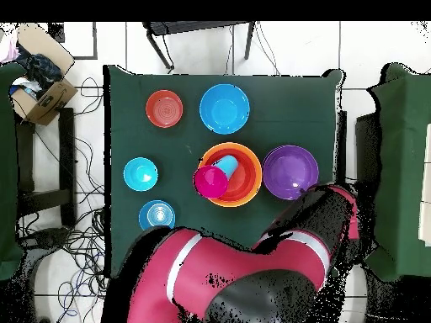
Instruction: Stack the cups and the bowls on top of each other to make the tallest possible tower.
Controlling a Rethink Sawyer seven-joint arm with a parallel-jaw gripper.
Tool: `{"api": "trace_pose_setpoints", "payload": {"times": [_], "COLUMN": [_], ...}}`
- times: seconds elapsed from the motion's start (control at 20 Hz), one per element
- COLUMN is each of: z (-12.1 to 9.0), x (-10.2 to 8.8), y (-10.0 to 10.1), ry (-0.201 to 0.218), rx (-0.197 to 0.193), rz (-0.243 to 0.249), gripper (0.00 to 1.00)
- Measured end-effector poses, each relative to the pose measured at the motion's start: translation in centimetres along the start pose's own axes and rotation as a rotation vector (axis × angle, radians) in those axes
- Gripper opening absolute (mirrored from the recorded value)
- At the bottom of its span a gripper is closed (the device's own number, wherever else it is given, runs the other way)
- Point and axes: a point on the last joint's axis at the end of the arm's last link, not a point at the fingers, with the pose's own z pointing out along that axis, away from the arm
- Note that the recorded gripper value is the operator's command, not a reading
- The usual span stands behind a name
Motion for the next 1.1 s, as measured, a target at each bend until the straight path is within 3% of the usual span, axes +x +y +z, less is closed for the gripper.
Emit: {"api": "trace_pose_setpoints", "payload": {"times": [0.55,0.75,0.8,0.9,1.1], "z": [2.2,3.2,3.8,3.9,3.7], "x": [-0.3,-0.8,-0.7,-0.7,-0.4], "y": [0.7,1.1,1.4,1.4,1.1], "ry": [-0.021,-0.04,-0.047,-0.048,-0.066], "rx": [0.029,0.064,0.097,0.106,0.164], "rz": [-0.024,0.003,0.039,0.049,0.104], "gripper": [1.0,1.0,0.0,0.0,0.0]}}
